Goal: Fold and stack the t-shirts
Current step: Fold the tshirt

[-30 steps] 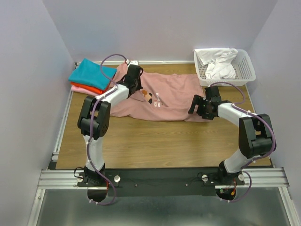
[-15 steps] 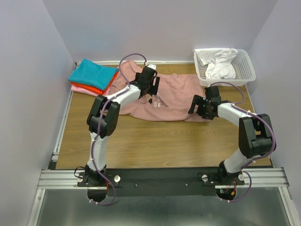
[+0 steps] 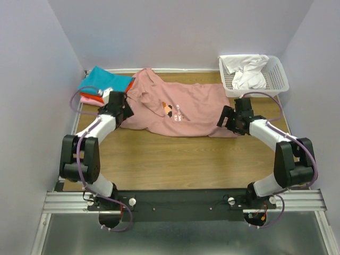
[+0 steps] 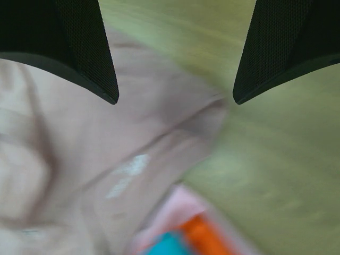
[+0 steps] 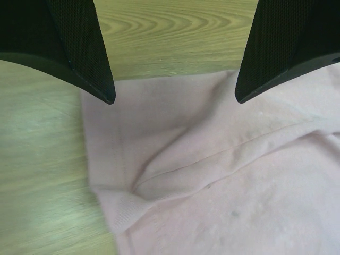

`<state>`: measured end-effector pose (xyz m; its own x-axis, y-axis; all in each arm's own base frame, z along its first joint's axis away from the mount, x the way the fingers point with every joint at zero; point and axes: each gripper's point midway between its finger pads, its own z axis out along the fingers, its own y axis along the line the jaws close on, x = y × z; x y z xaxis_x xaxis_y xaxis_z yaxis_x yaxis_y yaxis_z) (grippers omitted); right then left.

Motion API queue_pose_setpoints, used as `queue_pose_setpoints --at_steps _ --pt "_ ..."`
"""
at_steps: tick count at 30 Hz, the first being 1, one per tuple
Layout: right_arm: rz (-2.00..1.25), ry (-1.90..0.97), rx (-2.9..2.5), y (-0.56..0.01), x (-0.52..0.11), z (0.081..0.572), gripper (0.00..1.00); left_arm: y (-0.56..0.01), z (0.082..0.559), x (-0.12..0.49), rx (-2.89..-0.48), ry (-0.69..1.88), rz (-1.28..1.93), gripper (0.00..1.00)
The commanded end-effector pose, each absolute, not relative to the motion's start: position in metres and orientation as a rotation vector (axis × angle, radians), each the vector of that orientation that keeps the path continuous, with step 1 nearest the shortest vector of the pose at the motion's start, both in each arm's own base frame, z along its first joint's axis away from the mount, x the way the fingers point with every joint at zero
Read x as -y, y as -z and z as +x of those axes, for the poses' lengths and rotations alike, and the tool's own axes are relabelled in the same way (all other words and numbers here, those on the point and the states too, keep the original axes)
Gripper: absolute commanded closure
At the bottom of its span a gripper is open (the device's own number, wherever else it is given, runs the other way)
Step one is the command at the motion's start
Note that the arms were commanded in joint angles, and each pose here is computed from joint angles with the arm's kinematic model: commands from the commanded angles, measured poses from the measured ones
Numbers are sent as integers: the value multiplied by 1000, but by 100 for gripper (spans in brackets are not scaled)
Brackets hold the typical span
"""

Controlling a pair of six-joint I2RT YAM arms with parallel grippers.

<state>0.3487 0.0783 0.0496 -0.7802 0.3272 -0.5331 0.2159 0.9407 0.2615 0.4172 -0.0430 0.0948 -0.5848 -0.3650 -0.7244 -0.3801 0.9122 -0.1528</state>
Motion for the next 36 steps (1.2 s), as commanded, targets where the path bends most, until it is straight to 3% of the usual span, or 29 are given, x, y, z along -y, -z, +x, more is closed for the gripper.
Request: queue_pose_setpoints --at_steps 1,4,12,22,30,31,33,34,36 --pt "543 -82 -2443 -54 -48 340 0 -70 372 3 -2223 -10 -822 5" --pt "636 -51 -2453 -46 -37 335 0 -59 358 -16 -2220 6 -881 5" --pt "707 -36 -2456 -39 -25 325 0 -48 373 12 -2250 204 -815 12" --pt "738 -25 -2458 -36 -17 316 4 -47 389 14 -2233 223 -814 13" --pt "779 -19 -2473 -29 -10 316 8 -28 396 9 -2257 185 -852 23" --pt "778 -22 -2481 -27 -11 318 9 -27 396 10 -2261 187 -852 26" --pt "776 -43 -2490 -25 -13 321 13 -24 397 12 -2273 196 -848 42" --pt "770 -59 -2498 -24 -16 323 20 -23 396 14 -2280 202 -837 59" --pt "757 -127 -2513 -24 -26 325 30 -24 393 13 -2283 200 -836 84"
